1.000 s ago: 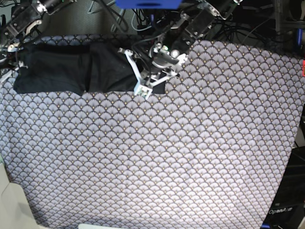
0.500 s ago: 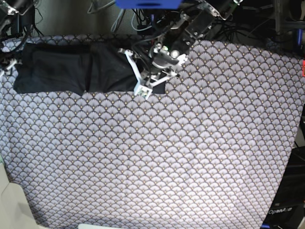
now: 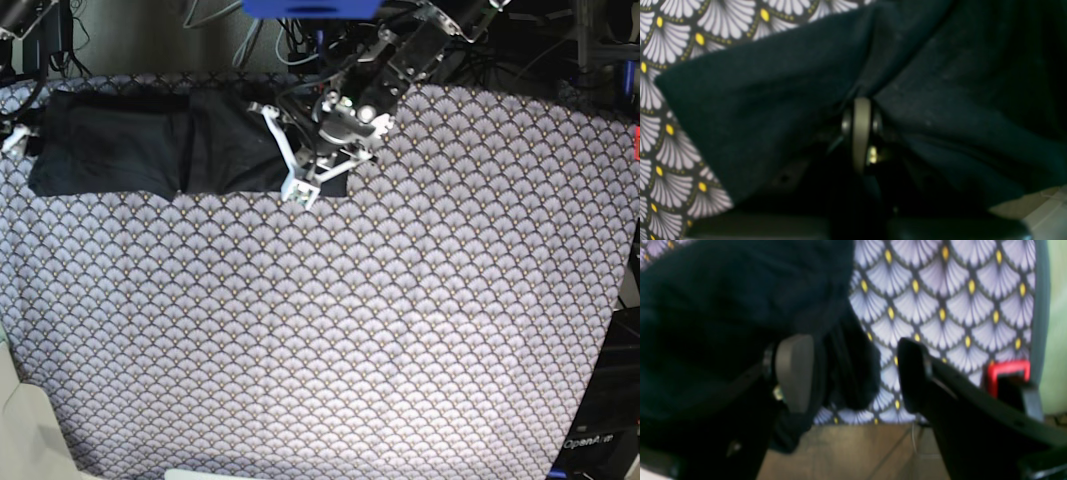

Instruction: Fold the T-shirt properly

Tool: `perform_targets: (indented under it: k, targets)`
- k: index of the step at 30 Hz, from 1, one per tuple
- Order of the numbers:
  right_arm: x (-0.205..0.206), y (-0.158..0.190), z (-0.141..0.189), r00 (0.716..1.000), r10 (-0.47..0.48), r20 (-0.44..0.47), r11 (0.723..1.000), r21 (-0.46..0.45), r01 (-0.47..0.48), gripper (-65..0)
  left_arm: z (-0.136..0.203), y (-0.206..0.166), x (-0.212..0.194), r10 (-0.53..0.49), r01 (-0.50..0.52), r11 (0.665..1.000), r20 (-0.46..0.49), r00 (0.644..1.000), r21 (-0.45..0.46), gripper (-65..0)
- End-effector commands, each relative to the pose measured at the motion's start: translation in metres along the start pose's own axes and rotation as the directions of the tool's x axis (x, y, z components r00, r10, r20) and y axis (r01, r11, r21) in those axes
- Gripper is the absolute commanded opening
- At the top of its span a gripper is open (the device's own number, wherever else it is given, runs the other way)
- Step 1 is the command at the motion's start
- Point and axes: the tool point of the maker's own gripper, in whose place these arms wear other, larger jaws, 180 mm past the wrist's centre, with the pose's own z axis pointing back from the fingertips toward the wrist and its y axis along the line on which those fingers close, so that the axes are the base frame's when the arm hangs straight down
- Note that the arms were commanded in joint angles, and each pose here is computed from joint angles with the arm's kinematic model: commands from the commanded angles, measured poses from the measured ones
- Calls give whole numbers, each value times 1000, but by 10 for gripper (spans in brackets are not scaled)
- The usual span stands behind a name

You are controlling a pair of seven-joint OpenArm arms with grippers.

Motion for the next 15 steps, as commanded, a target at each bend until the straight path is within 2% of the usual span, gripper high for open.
perform_targets:
  k: [1, 8, 15]
  targets:
    - [19, -3, 7, 999, 26, 47, 1000, -8, -25, -237, 2, -1, 8, 0, 0, 1000, 23, 1000, -1, -650]
    - [21, 13, -3, 997, 61, 48, 998, 26, -62, -239, 3, -1, 6, 2, -2, 1000, 20, 1000, 0, -650]
    - [21, 18, -7, 996, 47, 77, 998, 38, -50, -239, 3, -2, 6, 5, -5, 1000, 20, 1000, -2, -650]
